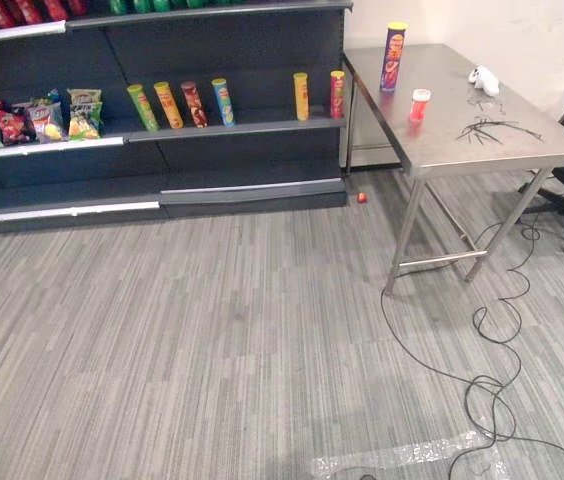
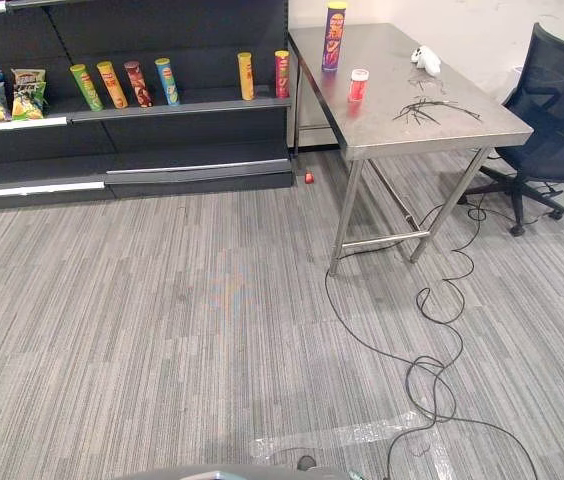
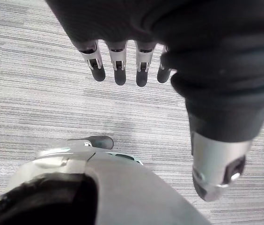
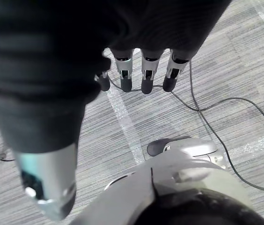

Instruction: Put the gum and the chips on the shelf.

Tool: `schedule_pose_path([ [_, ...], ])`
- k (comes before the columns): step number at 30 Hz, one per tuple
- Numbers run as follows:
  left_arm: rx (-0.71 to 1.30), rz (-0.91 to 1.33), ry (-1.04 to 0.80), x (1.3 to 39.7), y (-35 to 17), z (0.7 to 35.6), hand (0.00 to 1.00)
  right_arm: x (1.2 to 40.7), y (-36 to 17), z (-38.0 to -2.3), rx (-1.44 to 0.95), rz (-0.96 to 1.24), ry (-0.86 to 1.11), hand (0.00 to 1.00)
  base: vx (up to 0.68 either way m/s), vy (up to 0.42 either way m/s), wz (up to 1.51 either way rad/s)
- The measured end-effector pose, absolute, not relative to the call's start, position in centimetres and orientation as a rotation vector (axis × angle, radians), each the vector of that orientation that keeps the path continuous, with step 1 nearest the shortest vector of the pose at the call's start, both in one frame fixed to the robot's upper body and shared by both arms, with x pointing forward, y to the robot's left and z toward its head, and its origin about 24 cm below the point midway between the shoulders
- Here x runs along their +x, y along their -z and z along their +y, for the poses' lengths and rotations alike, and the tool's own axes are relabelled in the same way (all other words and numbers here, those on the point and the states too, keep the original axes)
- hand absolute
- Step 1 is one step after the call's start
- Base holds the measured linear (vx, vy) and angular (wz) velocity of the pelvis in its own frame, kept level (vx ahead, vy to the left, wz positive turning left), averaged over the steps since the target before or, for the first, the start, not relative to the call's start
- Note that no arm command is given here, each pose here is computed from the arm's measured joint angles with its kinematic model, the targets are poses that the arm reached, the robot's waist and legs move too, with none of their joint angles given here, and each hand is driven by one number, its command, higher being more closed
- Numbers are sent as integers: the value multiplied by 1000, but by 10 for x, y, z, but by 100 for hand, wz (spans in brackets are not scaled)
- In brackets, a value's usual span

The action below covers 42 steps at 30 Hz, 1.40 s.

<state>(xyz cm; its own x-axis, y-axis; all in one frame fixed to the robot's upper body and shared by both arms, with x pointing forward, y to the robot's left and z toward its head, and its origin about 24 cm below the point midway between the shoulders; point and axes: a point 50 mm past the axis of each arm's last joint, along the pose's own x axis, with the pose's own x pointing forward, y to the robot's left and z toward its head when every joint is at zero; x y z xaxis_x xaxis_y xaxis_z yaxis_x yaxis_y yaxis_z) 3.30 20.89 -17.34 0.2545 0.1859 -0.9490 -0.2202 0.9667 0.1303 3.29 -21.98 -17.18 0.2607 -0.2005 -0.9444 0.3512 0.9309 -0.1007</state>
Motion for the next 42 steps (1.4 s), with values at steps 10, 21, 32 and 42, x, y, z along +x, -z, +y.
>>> schedule_pose_path([
  [10,0,1280,-243,36,173,208,0,39,171,-220,145,1236,377,0,-41,-15,3],
  [21,13,1285,-238,35,173,208,0,34,172,-220,223,1223,481,0,-3,-16,-1],
  [32,3,1292,-270,33,174,210,0,38,172,-219,219,1216,470,0,21,-18,-2],
  [42,16,1249,-350,53,171,218,0,73,165,-219,199,1099,465,0,-52,-39,2],
])
